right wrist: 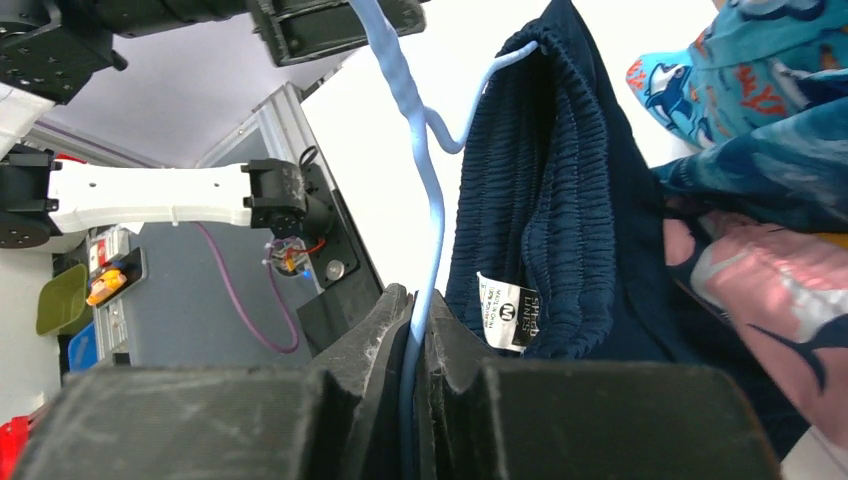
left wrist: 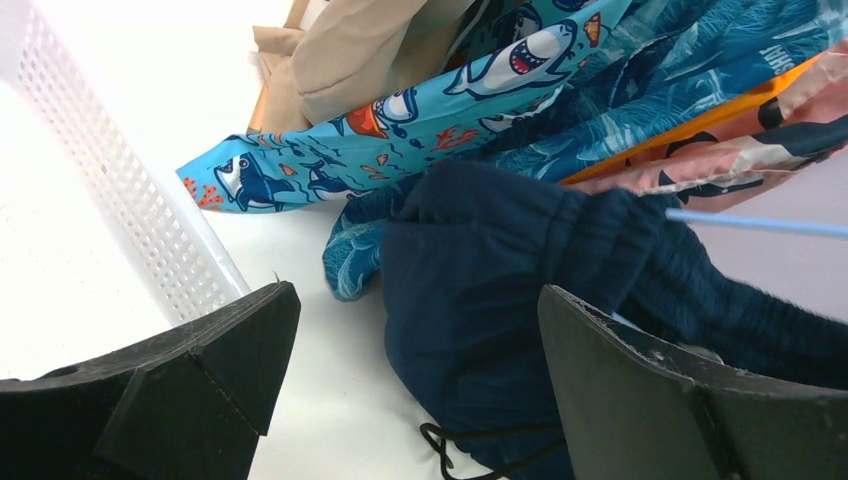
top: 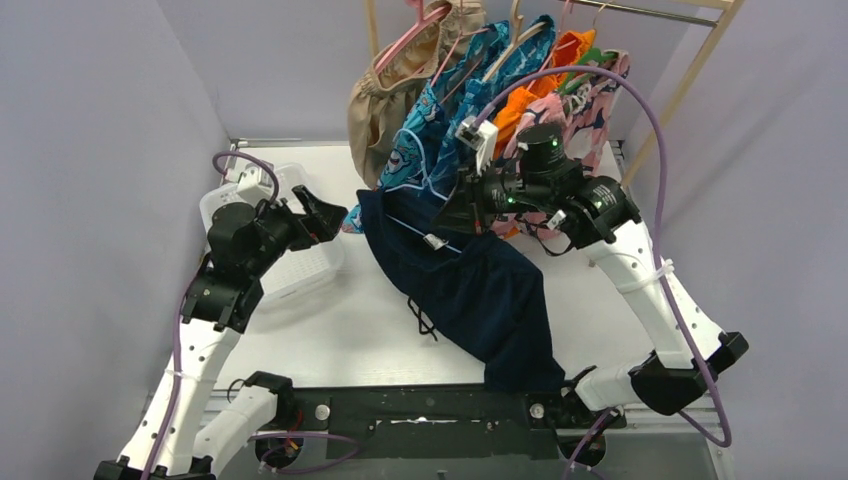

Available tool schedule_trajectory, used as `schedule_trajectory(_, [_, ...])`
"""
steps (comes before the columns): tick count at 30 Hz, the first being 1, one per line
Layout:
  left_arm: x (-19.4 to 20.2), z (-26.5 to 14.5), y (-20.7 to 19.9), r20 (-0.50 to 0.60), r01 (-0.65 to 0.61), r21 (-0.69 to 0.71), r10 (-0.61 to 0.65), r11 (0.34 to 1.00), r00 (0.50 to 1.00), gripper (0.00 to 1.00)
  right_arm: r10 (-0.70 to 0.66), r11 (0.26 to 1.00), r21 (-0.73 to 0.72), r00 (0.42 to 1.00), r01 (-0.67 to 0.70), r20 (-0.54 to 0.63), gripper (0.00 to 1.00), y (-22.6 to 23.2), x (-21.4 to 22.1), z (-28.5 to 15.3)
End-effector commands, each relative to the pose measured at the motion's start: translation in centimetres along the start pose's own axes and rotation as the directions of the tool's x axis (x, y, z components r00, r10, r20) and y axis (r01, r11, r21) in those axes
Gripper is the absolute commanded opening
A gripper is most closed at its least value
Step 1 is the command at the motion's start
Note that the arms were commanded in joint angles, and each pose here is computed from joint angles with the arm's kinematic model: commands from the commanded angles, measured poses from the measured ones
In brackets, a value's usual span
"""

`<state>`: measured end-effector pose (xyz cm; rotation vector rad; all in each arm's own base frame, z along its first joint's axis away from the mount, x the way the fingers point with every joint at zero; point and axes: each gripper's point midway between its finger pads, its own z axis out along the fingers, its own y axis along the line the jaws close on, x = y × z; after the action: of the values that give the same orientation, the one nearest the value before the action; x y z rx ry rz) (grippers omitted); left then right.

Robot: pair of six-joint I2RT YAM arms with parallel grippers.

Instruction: Remove the shorts from the hanger

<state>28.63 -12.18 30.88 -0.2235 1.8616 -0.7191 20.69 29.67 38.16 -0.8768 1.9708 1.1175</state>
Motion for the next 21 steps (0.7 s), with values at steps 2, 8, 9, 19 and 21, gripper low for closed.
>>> schedule_trajectory(2, [-3.4, -1.0, -3.8, 0.09, -0.074, 0.139, 0.062, 0.988, 0.994, 0.91, -0.108, 0.98, -0.166, 0.994, 0.112, 0.032, 0.0, 0.0, -0.7, 0.8])
schedule_trajectory(8, [-0.9, 0.0, -5.5, -0.021, -0.082, 0.281, 0.091, 0.956, 0.996, 0.87, -0.144, 0.975, -0.172, 0.99, 0.143, 0.007, 0.0, -1.0, 0.7, 1.6])
schedule_trajectory(9, [-0.4, 0.3, -5.6, -0.047, -0.076, 0.298, 0.094, 0.951, 0.994, 0.86, -0.153, 0.974, -0.166, 0.988, 0.153, 0.014, 0.0, -1.1, 0.4, 1.4])
schedule_trajectory(19, [3.6, 2.2, -3.8, -0.199, -0.082, 0.24, 0.131, 0.967, 0.971, 0.68, -0.121, 0.975, -0.186, 0.993, 0.12, 0.006, 0.0, -1.7, 1.5, 2.1])
schedule_trajectory(21, [3.9, 2.8, -3.2, -0.214, -0.099, 0.198, 0.142, 0.975, 0.966, 0.67, -0.116, 0.975, -0.189, 0.993, 0.12, 0.03, 0.0, -1.4, 1.3, 1.9])
